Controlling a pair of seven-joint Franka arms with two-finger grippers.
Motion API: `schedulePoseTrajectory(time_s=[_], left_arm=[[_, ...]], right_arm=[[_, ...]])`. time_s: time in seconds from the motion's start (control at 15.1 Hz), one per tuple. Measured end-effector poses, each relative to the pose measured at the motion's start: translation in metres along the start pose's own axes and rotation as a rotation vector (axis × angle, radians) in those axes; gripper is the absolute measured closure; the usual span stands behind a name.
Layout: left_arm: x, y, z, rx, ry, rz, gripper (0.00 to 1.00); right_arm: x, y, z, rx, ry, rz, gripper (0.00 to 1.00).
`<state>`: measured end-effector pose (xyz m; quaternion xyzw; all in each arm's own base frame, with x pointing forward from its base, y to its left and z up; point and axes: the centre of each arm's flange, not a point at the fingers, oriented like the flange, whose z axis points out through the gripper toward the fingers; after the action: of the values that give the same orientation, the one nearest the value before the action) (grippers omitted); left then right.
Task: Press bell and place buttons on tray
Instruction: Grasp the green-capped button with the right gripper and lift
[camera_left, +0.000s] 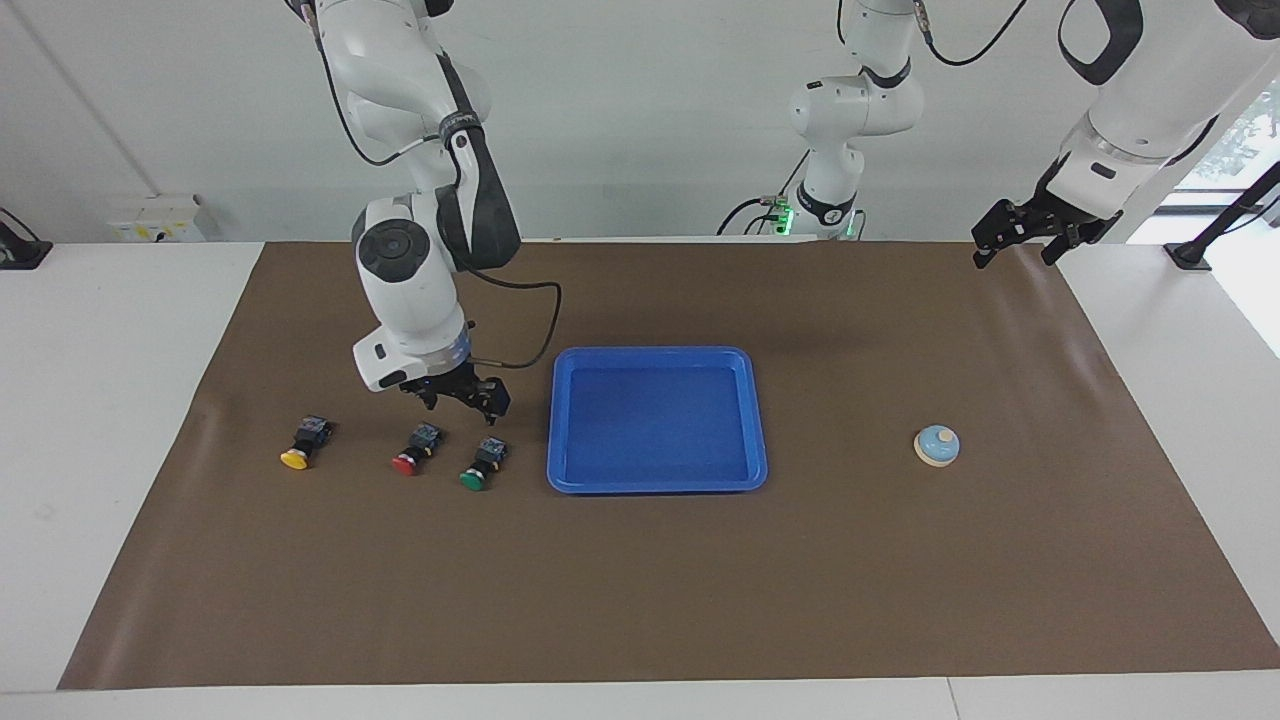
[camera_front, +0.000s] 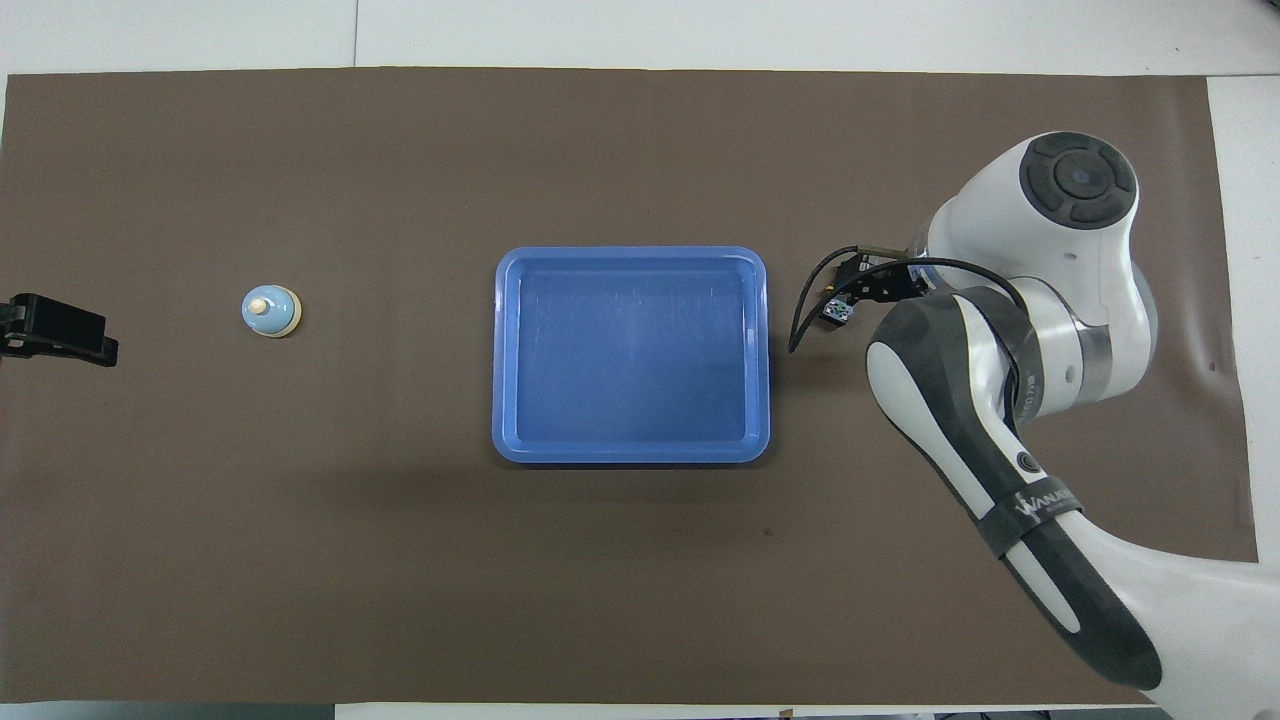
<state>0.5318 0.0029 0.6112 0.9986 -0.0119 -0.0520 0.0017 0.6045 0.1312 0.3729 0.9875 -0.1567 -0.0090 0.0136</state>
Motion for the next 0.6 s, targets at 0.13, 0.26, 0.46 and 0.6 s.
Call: schedulePoseTrajectory(time_s=[0.13,0.26,0.46,0.6], left_arm=[[0.000,0.000,0.000,0.000,0.000,0.000,0.00],[0.000,0.000,0.000,0.000,0.000,0.000,0.00],[0.000,0.000,0.000,0.000,0.000,0.000,0.00],[0.000,0.000,0.000,0.000,0.000,0.000,0.00]], right_arm=[[0.004,-0.004,0.015,0.004,0.006,0.022,0.00],[0.006,-0.011,0.032,0.010,0.015,0.032,0.00],[0.004,-0.028,0.052,0.021,0.033,0.046,0.00],[0.005,-0.030,0.059,0.024,0.037,0.048,0.00]])
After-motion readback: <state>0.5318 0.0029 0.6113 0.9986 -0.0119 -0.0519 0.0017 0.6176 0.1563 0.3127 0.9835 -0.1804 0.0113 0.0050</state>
